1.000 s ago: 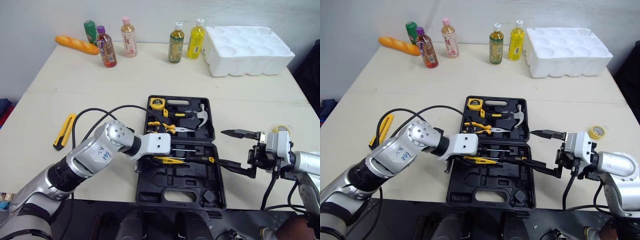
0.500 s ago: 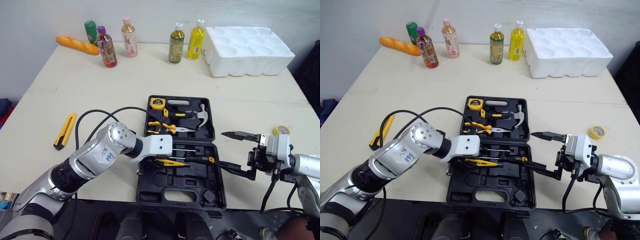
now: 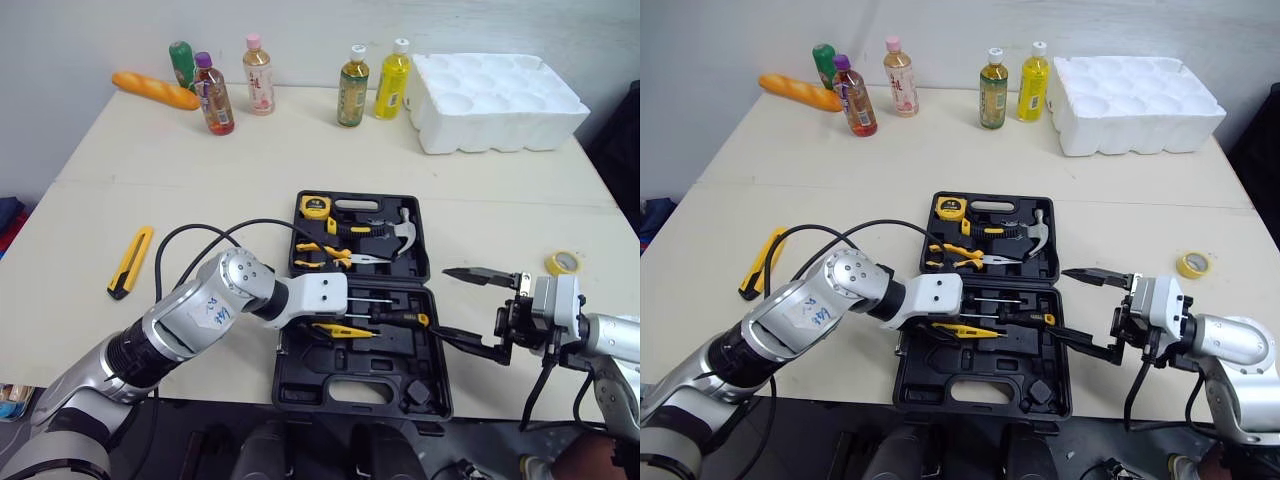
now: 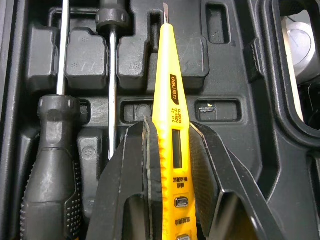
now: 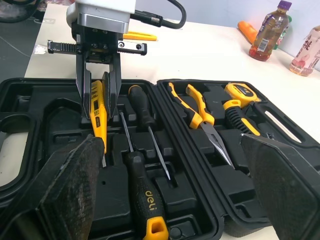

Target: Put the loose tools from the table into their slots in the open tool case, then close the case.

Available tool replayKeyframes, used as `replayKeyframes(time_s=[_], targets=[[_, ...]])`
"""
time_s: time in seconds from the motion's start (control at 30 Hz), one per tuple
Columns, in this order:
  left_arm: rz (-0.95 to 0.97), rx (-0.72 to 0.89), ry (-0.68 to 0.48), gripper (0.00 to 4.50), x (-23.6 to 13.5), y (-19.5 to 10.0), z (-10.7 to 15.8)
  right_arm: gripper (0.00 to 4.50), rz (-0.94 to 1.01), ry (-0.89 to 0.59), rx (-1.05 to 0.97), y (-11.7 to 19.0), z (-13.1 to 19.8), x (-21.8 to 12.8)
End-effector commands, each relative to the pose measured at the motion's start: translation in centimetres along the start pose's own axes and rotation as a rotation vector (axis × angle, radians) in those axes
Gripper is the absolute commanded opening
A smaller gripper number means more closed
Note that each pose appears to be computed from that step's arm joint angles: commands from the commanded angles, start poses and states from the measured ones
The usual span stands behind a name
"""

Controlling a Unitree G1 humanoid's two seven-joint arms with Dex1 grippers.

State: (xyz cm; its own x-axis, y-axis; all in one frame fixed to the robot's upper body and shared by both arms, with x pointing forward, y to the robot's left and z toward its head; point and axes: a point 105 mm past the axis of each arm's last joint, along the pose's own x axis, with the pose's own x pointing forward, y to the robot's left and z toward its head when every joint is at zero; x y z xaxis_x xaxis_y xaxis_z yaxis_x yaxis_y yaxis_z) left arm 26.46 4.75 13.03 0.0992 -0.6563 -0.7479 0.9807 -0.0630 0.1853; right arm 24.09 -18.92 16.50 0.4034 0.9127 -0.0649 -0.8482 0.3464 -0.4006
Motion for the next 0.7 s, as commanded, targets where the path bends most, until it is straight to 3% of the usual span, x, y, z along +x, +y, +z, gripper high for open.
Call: replayKeyframes(time_s=[0.03,0.13,0.47,0.7], targets=[[-0.001,0.019,-0.017,0.98,-0.1,-0.1,0.3,4.50,-0.017,-0.015,-0.036,-0.3,0.5,-0.3],[0.005,0.035,-0.048,2.27,-0.2,0.0,0.9,4.50,-0.018,-0.017,-0.037,-0.2,0.5,-0.4],[-0.001,0.098,-0.154,2.27,-1.4,-0.1,2.9,4.50,-0.022,-0.022,-0.039,-0.2,0.5,-0.4],[0.028,0.140,-0.376,2.27,-2.9,0.2,4.2,4.50,-0.023,-0.022,-0.037,-0.2,0.4,-0.4]])
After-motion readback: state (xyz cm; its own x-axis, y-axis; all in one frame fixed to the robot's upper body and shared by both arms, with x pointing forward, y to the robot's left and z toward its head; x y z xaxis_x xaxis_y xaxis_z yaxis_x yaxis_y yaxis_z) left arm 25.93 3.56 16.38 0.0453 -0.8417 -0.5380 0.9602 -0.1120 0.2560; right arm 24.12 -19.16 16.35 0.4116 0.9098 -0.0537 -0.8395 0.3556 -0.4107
